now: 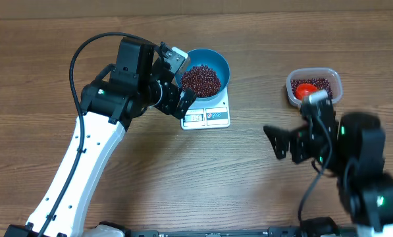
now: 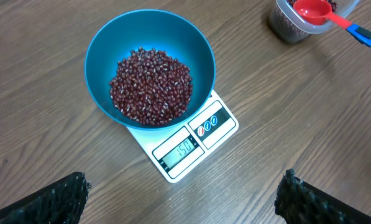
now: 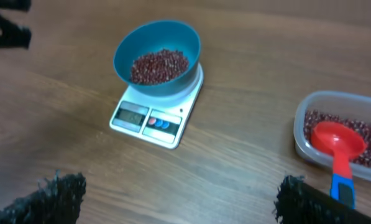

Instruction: Scoop item into bowl and weigh 150g on scale

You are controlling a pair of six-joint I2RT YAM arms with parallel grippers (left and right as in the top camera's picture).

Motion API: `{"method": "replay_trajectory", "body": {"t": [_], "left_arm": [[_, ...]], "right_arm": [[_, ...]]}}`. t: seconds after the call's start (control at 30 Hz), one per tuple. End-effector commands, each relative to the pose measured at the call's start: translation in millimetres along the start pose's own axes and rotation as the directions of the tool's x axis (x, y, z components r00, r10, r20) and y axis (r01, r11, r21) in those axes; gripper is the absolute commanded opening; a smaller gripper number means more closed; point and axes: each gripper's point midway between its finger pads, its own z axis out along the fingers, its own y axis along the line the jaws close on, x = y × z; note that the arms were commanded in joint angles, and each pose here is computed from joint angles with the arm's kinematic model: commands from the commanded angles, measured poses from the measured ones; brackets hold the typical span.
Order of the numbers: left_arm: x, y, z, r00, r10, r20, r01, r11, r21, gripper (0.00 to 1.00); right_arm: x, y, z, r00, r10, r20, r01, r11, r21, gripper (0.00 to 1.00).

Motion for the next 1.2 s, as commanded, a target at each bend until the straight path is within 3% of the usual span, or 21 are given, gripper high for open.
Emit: {"method": "replay_trajectory", "body": {"t": [0.0, 0.27, 0.63, 0.7, 0.97, 1.17], "left_arm": [[-8.9, -5.5, -11.5, 0.999, 0.031, 0.040, -0.032, 0.999, 0.009, 1.00], [-8.9, -5.5, -11.5, 0.999, 0.031, 0.040, -0.032, 0.999, 0.009, 1.00], [-8.9, -5.5, -11.5, 0.999, 0.031, 0.040, -0.032, 0.999, 0.009, 1.00], [-8.9, -5.5, -11.5, 0.999, 0.031, 0.040, -0.032, 0.999, 0.009, 1.00], [-8.9, -5.5, -11.5, 0.999, 0.031, 0.040, -0.032, 0.999, 0.009, 1.00], [-8.9, -5.5, -11.5, 0.999, 0.031, 0.040, -0.032, 0.999, 0.009, 1.00]], "right_arm": [[25.0, -0.7, 2.0, 0.999, -0.020, 0.043, 0.019, 1.000, 0.013, 1.00], [50.4, 10.0, 12.6, 0.959, -0.092, 0.269, 0.104, 0.994, -0.031, 1.00], [50.5, 5.5, 17.3, 0.794, -0.192, 0.576, 0.196, 0.979, 0.056, 1.00], [55.8, 1.7, 20.3, 0.773, -0.202, 0.601, 0.194, 0.978, 0.080, 1.00], [69.7, -10.1, 30.0, 0.824, -0.179, 0.537, 0.144, 0.984, 0.107, 1.00], [69.0, -11.9, 29.5, 0.824, -0.177, 0.539, 0.136, 0.984, 0.115, 1.00]]}}
